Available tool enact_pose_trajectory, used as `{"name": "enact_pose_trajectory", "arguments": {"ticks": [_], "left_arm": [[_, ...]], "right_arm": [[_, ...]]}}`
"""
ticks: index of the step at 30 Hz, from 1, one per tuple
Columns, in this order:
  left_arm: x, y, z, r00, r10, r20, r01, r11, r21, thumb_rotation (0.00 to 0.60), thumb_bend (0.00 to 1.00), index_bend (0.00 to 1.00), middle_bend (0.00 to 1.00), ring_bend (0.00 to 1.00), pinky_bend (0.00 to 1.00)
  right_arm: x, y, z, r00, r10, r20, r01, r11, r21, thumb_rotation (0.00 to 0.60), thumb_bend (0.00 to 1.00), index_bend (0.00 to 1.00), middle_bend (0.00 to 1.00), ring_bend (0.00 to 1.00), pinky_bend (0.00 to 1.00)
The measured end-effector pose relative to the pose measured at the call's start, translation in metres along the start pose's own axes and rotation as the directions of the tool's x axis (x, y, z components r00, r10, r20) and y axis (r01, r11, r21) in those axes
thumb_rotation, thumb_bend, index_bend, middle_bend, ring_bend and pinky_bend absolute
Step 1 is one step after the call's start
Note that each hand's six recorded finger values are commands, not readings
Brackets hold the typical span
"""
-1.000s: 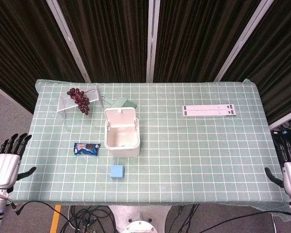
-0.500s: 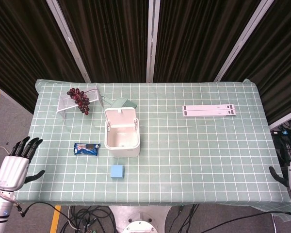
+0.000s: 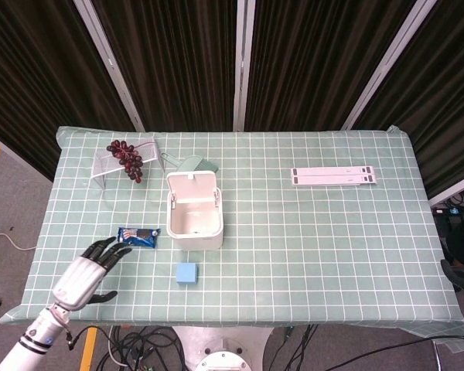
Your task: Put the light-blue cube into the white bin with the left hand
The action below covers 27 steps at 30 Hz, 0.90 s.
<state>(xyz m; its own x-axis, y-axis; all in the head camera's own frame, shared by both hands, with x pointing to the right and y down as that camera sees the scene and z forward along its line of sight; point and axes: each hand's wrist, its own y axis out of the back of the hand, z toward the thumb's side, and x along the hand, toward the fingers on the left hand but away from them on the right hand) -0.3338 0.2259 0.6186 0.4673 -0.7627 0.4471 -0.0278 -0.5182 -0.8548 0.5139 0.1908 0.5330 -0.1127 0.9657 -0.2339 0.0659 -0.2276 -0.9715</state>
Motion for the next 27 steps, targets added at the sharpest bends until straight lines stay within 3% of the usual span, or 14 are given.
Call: {"name": "enact_pose_trajectory", "arguments": {"ticks": [5, 15, 23, 27], "left_arm": [[0.021, -0.016, 0.027, 0.994, -0.058, 0.096, 0.058, 0.998, -0.001, 0.6, 0.02, 0.16, 0.15, 0.07, 0.18], [0.064, -0.045, 0.076, 0.961, -0.138, 0.24, 0.144, 0.99, -0.005, 0.6, 0.02, 0.16, 0.15, 0.07, 0.18], [0.088, -0.055, 0.092, 0.951, -0.139, 0.276, 0.146, 0.989, -0.005, 0.6, 0.04, 0.17, 0.15, 0.09, 0.19], [0.093, -0.061, 0.09, 0.952, -0.149, 0.267, 0.155, 0.988, 0.0, 0.6, 0.07, 0.17, 0.16, 0.14, 0.23]], "right_arm": [[0.0, 0.0, -0.001, 1.0, 0.004, 0.004, -0.004, 1.0, 0.0, 0.6, 0.16, 0.0, 0.0, 0.0, 0.0], [-0.002, -0.003, -0.004, 1.0, 0.016, 0.013, -0.016, 1.0, -0.003, 0.6, 0.16, 0.0, 0.0, 0.0, 0.0], [-0.001, -0.005, -0.008, 1.0, 0.021, 0.022, -0.021, 1.0, -0.004, 0.6, 0.17, 0.0, 0.0, 0.0, 0.0], [0.0, -0.006, -0.01, 0.999, 0.026, 0.025, -0.026, 1.0, -0.005, 0.6, 0.18, 0.0, 0.0, 0.0, 0.0]]}}
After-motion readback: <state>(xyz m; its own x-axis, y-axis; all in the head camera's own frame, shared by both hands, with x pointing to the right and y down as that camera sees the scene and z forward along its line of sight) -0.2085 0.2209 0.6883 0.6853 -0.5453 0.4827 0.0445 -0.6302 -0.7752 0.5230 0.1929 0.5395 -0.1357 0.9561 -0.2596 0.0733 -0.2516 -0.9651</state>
